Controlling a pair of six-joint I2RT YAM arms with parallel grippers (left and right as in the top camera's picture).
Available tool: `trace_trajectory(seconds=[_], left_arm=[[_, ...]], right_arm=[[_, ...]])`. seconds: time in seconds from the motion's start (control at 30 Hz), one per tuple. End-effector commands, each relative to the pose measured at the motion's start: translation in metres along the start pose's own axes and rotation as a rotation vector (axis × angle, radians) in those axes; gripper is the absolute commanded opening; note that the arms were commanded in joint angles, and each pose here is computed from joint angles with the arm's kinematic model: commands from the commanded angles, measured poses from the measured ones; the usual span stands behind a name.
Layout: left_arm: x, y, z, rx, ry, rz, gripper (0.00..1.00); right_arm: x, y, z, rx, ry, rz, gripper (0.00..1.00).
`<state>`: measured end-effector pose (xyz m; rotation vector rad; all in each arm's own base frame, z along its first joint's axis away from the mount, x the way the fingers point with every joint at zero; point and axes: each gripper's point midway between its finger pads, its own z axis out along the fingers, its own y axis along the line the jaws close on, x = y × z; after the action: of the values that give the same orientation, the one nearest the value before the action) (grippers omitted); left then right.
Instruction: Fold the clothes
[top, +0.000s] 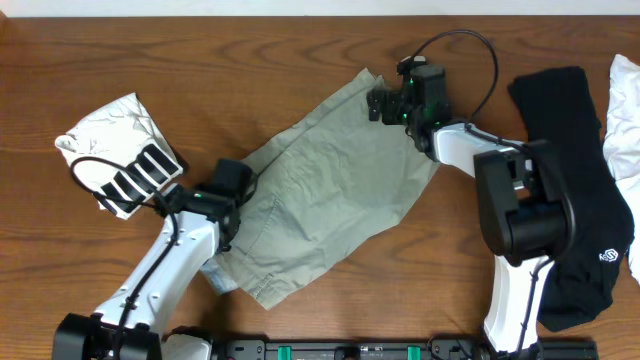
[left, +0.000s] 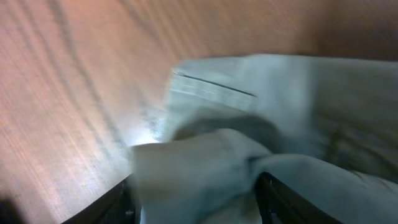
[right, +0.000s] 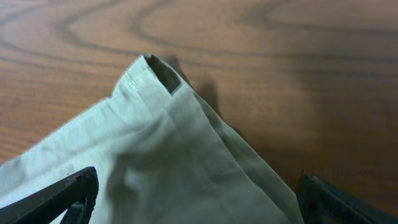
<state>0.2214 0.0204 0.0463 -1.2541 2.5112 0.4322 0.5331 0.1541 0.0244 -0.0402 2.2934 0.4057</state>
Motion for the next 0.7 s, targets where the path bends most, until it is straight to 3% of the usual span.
trace_trajectory(seconds=[0.0, 0.2, 0.3, 0.4, 0.53, 0.67], left_arm=[[-0.015, 0.001, -0.013, 0.022, 0.009, 0.013, 0.61], [-0.049, -0.004, -0.062, 0.149, -0.067, -0.013, 0.61], [-0.049, -0.01, -0.081, 0.256, -0.056, -0.042, 0.59], [-0.031, -0.028, -0.097, 0.401, 0.032, 0.031, 0.41], [-0.005, -0.049, -0.105, 0.505, 0.101, 0.203, 0.35], [0.024, -0.051, -0.086, 0.461, 0.203, 0.266, 0.27]], right_arm=[[-0.039, 0.006, -0.03, -0.01, -0.059, -0.07, 0.99], [-0.064, 0.005, -0.079, 0.015, -0.054, -0.183, 0.99], [-0.065, 0.001, -0.095, 0.02, -0.031, -0.177, 0.99], [-0.052, 0.004, -0.098, -0.012, 0.026, -0.195, 0.99], [-0.036, 0.01, -0.095, -0.057, 0.081, -0.192, 0.99], [-0.024, 0.015, -0.085, -0.092, 0.112, -0.211, 0.76]])
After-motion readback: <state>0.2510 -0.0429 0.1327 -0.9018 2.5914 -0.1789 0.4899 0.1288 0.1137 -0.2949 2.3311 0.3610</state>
